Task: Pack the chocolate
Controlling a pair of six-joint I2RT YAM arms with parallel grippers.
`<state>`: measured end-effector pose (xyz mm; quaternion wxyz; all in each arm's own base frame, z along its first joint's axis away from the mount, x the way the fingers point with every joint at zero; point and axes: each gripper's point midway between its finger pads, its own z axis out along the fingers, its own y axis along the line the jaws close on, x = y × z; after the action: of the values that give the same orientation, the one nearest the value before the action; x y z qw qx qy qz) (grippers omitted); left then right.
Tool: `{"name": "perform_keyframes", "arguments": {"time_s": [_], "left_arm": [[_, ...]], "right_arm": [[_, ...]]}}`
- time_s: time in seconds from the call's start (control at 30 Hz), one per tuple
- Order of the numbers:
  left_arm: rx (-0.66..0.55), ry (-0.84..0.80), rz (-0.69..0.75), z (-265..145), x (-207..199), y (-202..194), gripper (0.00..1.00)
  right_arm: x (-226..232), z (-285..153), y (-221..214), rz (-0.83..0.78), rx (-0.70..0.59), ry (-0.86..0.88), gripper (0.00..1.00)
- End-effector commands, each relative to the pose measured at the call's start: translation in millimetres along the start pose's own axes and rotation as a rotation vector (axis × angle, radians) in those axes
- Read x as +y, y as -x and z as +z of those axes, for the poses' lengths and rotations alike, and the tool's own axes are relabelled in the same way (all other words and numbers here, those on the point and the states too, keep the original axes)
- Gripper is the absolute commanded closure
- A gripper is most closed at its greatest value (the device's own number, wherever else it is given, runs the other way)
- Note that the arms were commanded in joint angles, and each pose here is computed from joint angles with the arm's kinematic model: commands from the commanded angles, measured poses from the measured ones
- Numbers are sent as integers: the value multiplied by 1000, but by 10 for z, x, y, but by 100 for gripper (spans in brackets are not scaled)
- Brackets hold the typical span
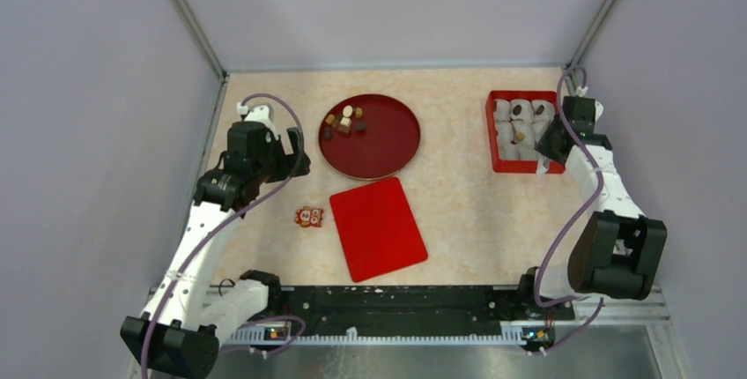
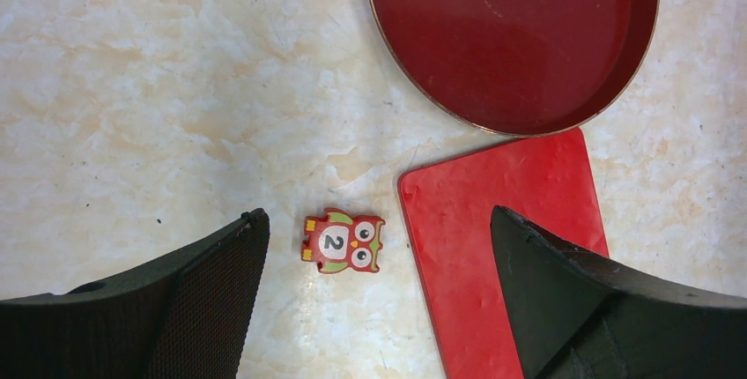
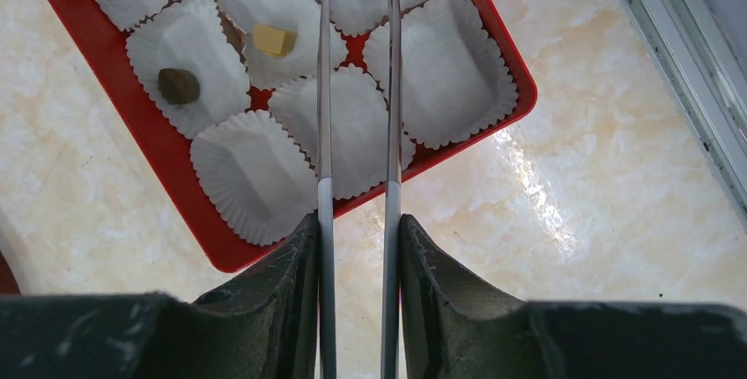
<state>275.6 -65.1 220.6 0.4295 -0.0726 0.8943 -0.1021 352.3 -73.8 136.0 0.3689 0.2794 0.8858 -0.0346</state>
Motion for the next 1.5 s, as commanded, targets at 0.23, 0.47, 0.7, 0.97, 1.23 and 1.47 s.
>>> {"name": "perform_keyframes", "arguments": {"time_s": [0.23, 0.47, 0.7, 0.97, 1.23, 1.47], "left_arm": [[-49, -14, -16, -29, -31, 122, 1], [-51, -9, -14, -36, -17, 119, 1], [-49, -7, -14, -33, -12, 105, 1], [-49, -4, -11, -34, -2, 96, 1], [-50, -6, -10, -36, -4, 97, 1], [-52, -18, -14, -19, -37, 124, 1]], "right_arm": [[49, -18, 288, 37, -102, 20, 71], [58, -28, 344, 38, -113, 20, 66], [50, -37, 332, 34, -113, 19, 65], [44, -19, 306, 28, -102, 17, 61], [93, -255, 459, 37, -158, 53, 72], [381, -845, 652, 4, -255, 194, 100]]}}
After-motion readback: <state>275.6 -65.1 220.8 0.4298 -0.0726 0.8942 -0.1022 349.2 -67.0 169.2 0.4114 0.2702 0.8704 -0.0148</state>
